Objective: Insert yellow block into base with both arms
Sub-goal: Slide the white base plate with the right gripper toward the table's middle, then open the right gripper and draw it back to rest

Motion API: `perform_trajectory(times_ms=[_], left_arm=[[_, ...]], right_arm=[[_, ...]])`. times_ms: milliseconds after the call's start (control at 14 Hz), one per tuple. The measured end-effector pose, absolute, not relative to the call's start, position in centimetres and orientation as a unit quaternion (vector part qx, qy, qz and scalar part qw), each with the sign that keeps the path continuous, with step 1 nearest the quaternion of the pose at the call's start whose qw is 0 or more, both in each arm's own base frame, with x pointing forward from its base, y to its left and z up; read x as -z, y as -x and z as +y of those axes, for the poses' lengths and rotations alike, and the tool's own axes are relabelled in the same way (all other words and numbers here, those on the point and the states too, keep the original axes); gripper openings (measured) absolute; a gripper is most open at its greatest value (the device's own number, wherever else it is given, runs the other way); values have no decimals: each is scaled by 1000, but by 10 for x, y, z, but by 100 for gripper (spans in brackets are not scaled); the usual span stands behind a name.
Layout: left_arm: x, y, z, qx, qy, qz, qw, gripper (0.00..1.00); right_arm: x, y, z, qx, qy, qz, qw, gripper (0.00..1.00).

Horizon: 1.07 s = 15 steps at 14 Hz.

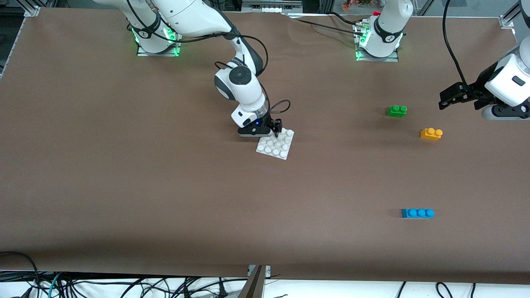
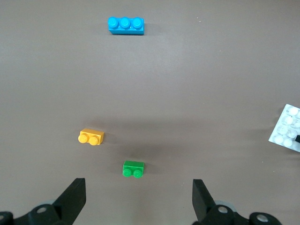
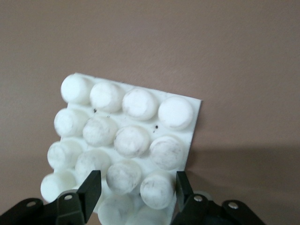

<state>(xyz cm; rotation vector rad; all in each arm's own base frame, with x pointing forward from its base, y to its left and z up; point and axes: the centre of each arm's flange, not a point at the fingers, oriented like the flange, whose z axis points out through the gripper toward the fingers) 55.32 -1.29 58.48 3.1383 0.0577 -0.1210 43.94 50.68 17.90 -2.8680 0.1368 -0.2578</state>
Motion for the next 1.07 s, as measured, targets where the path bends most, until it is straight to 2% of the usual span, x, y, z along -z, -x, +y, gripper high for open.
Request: perform_trajectory(times_ms=[356,570,641,712,784,855,1068], left_arm=[[-585,-553,-13,39,-999,18,0,100],[-585,-553,-13,39,-999,18,0,100],[-585,-553,-13,39,-999,18,0,100],[-585,-553,-13,39,-999,18,0,100],[-585,-553,-13,39,-999,18,0,100],[-585,-553,-13,39,-999,18,0,100],[-585,-553,-13,39,-999,18,0,100]], right_arm=[[-177,-435,510,93,987,36,125,73],[-177,-443,506,100,987,37,121,74],[-179,-450,503,103,987,41,118,76],[-182,-457,501,104,987,44,113,85],[-190,-468,500,103,988,50,104,89],[-203,-481,498,99,989,57,91,89],[-274,-521,487,81,992,83,56,98]])
